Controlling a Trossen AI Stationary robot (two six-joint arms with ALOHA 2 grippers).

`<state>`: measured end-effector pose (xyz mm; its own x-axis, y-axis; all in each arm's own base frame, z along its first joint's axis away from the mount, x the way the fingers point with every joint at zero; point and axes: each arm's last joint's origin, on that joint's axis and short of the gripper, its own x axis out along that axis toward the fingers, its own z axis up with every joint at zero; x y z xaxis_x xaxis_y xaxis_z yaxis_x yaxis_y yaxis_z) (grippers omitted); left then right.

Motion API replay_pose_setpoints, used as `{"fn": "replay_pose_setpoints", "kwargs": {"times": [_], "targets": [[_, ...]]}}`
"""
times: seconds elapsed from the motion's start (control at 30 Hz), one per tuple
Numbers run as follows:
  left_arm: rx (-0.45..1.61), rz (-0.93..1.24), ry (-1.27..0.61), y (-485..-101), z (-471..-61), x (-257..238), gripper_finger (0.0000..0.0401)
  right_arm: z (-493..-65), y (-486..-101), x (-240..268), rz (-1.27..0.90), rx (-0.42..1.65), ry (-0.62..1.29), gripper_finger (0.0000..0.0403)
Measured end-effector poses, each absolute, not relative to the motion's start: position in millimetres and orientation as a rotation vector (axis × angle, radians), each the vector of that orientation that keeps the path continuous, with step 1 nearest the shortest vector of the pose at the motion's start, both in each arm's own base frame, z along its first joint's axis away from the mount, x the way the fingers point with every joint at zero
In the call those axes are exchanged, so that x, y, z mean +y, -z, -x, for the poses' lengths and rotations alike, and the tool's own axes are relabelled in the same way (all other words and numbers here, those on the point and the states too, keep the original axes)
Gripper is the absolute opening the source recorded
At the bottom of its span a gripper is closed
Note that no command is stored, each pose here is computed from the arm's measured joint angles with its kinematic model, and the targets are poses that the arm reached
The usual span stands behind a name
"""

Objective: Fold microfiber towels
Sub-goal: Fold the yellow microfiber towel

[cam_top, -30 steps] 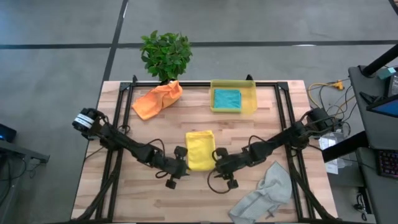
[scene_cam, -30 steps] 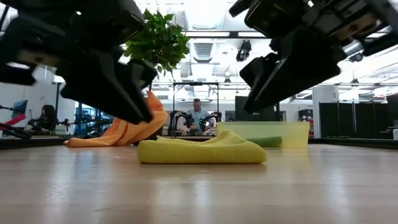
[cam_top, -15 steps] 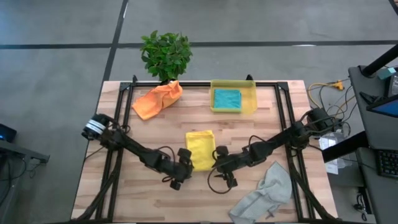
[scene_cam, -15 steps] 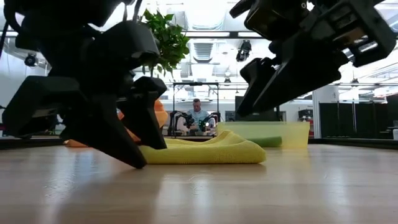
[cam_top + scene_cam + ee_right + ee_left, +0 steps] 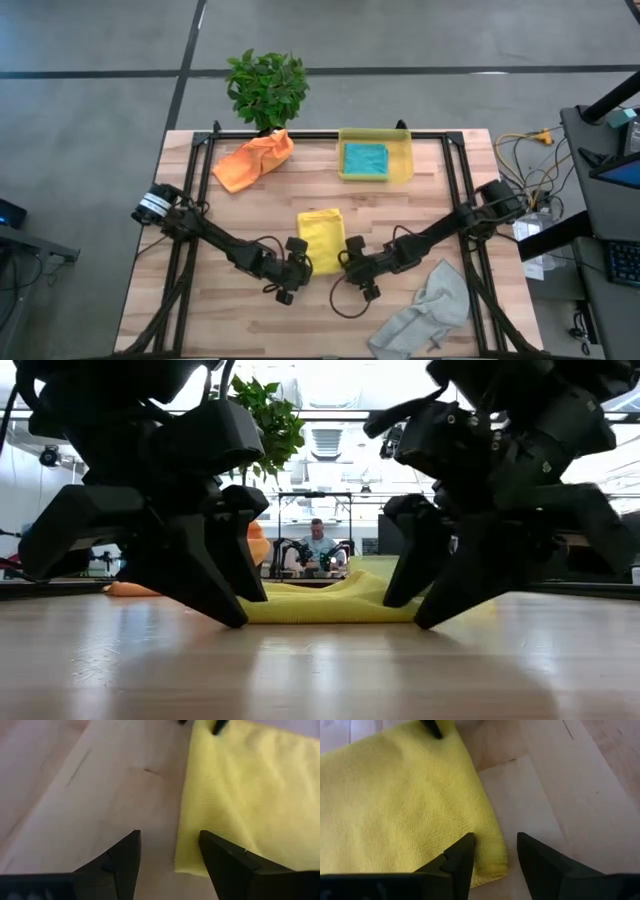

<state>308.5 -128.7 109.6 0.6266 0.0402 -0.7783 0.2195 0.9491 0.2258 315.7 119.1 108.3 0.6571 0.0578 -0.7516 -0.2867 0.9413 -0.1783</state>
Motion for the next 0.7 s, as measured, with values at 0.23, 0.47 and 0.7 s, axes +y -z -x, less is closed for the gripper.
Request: {"fn": "replay_pose_setpoints", "kwargs": {"times": [0.23, 0.47, 0.7], "targets": [[0.895, -0.315, 0.103, -109.3, -308.5, -128.2, 0.0137, -315.1, -127.6, 116.4, 0.319, 0.772, -0.176, 0.0199], [0.896, -0.316, 0.102, -108.9, -308.4, -128.1, 0.0137, -317.4, -124.1, 111.3, 0.373, 0.782, -0.193, 0.0199], [0.903, -0.316, 0.101, -107.8, -307.2, -127.6, 0.0138, -324.2, -103.0, 93.1, 0.296, 0.867, -0.176, 0.0199]]}}
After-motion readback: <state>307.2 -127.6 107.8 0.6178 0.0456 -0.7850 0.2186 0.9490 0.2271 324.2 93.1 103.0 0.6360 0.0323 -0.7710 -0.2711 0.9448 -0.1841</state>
